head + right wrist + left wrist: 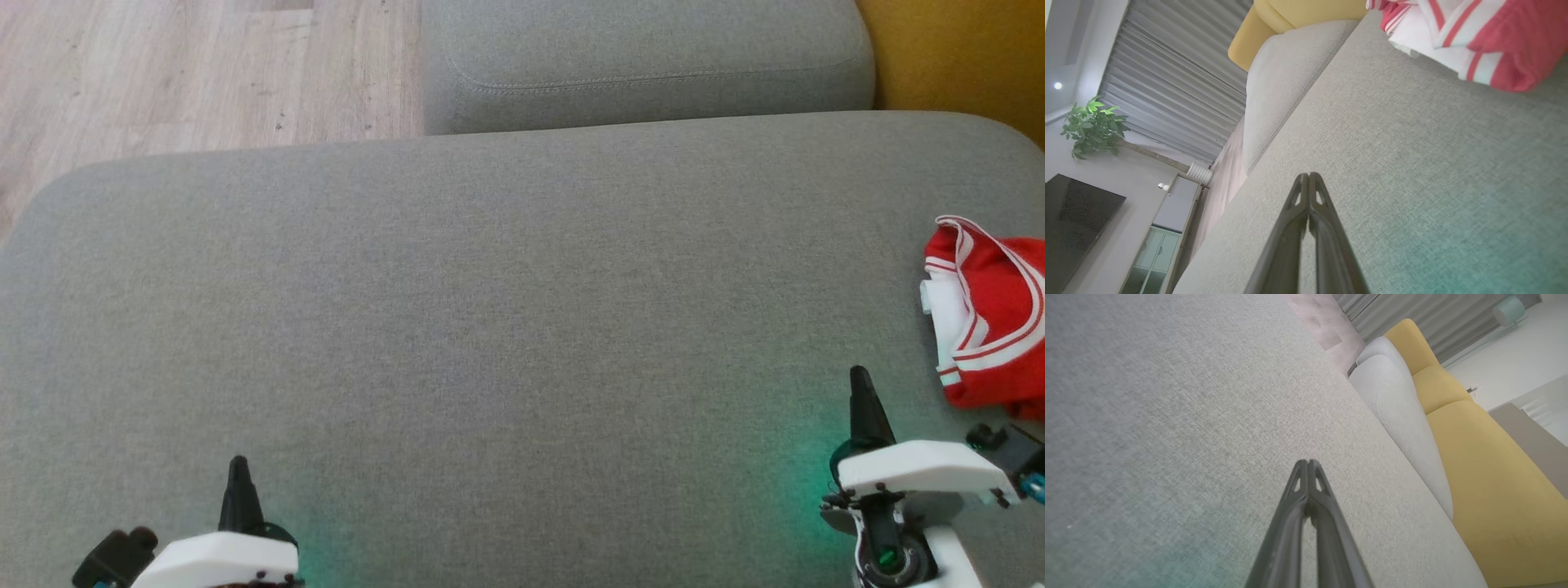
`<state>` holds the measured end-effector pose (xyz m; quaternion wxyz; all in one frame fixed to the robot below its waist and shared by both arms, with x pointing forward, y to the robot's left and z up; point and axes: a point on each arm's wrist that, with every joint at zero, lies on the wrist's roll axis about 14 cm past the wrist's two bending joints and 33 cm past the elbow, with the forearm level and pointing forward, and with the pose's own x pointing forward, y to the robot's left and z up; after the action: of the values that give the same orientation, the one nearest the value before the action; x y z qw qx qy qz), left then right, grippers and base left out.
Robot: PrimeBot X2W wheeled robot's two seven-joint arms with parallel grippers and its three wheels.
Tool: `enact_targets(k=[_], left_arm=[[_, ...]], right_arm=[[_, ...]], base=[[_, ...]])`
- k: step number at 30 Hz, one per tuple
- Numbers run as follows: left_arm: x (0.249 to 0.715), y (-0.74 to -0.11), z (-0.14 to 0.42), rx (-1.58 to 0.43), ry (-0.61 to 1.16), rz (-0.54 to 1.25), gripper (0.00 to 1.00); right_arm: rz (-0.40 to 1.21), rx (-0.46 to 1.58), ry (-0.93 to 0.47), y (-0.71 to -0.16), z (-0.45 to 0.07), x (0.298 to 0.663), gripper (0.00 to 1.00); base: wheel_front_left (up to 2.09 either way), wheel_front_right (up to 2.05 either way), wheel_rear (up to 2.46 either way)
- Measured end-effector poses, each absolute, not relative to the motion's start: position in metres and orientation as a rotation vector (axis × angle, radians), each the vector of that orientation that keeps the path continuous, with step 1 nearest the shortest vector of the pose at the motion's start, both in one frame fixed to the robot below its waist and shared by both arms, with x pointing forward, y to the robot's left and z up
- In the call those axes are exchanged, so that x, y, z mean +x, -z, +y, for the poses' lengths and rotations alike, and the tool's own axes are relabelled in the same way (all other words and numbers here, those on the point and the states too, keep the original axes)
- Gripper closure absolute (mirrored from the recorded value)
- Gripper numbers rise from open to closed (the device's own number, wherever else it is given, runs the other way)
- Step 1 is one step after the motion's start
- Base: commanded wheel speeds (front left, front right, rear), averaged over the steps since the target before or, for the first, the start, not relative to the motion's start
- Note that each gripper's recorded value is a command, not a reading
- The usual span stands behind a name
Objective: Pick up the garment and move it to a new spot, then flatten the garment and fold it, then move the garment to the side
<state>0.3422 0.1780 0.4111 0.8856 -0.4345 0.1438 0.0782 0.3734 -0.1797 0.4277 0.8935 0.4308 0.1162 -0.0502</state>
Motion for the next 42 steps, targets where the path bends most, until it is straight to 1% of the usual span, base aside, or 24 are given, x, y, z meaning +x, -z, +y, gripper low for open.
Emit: enact_targets(k=[23,42], left_arm=[[0.354,-0.431,0.18,-1.163,-0.148,0.241,1.0],[0.365,-0.452,0.183,-1.384,-0.109,0.177,1.0]], right_arm=[[0.17,1.157,0.127,-0.447,-0.191,0.377,1.0],[0.096,1.383,0.106,-0.469,-0.199,0.382,1.0]], base=[[0.0,0.0,0.0],[0.0,0.0,0.0]])
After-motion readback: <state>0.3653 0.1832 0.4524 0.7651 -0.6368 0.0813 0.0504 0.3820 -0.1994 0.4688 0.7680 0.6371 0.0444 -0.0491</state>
